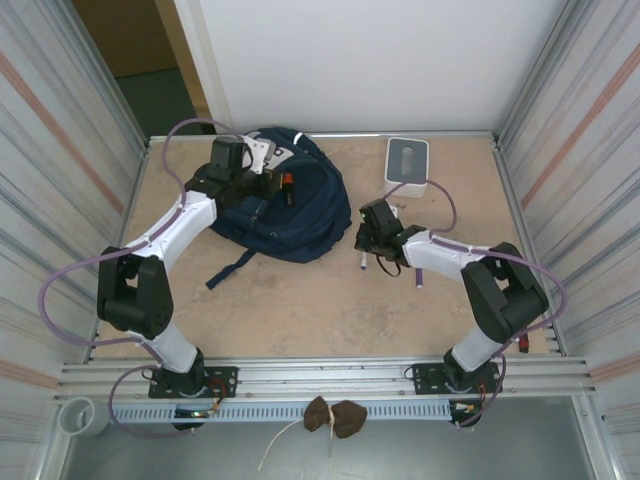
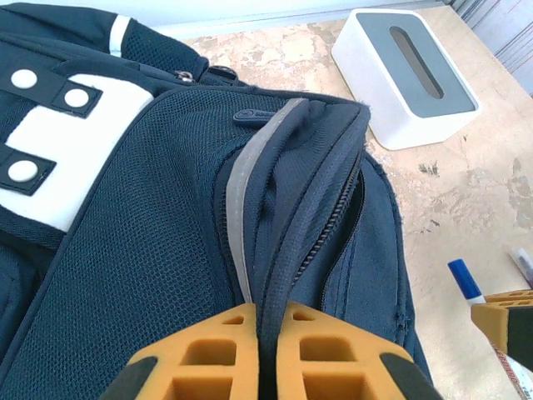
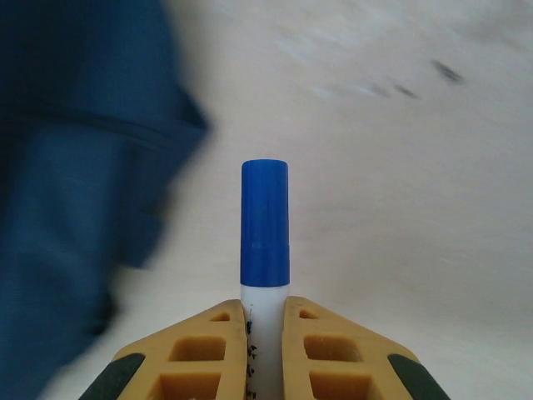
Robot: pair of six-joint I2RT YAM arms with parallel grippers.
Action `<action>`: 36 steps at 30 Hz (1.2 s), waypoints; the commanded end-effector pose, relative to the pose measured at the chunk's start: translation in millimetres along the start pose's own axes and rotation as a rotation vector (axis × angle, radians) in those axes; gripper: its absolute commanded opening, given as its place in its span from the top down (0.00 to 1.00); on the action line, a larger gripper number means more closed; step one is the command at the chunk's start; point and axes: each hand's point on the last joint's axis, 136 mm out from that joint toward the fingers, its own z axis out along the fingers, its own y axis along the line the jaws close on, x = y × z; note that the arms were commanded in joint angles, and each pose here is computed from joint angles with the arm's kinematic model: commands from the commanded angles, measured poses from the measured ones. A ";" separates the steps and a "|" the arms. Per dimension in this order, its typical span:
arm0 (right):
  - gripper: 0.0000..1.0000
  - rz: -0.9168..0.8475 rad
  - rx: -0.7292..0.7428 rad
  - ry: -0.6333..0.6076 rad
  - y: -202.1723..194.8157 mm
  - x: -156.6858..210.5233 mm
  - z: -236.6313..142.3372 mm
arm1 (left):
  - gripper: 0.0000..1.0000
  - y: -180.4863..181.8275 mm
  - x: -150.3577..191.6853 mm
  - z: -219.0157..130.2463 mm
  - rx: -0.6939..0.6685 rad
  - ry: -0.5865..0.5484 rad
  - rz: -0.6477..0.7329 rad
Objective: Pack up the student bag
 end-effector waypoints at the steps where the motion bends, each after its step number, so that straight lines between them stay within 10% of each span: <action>1: 0.99 0.066 -0.298 -0.080 86.3 -47.5 -25.3 | 1.00 -26.6 -44.4 -31.1 0.076 -0.154 0.033; 7: 0.92 0.200 -0.434 -0.109 154.4 -89.8 9.5 | 1.00 -28.0 -46.0 -29.9 0.087 -0.157 0.018; 11: 0.67 0.256 -0.472 -0.074 181.6 -104.9 47.5 | 1.00 -27.3 -45.8 -31.0 0.080 -0.158 0.018; 17: 0.56 0.104 -0.465 -0.101 170.9 -105.4 12.7 | 1.00 -26.0 -45.5 -34.1 0.067 -0.161 0.028; 30: 0.38 -0.029 0.337 0.058 -125.1 -12.0 -73.0 | 1.00 -24.0 -39.7 -29.9 0.060 -0.149 0.037; 36: 0.36 0.017 0.436 0.186 -164.7 19.5 -63.0 | 1.00 -24.3 -36.2 -26.3 0.061 -0.136 0.032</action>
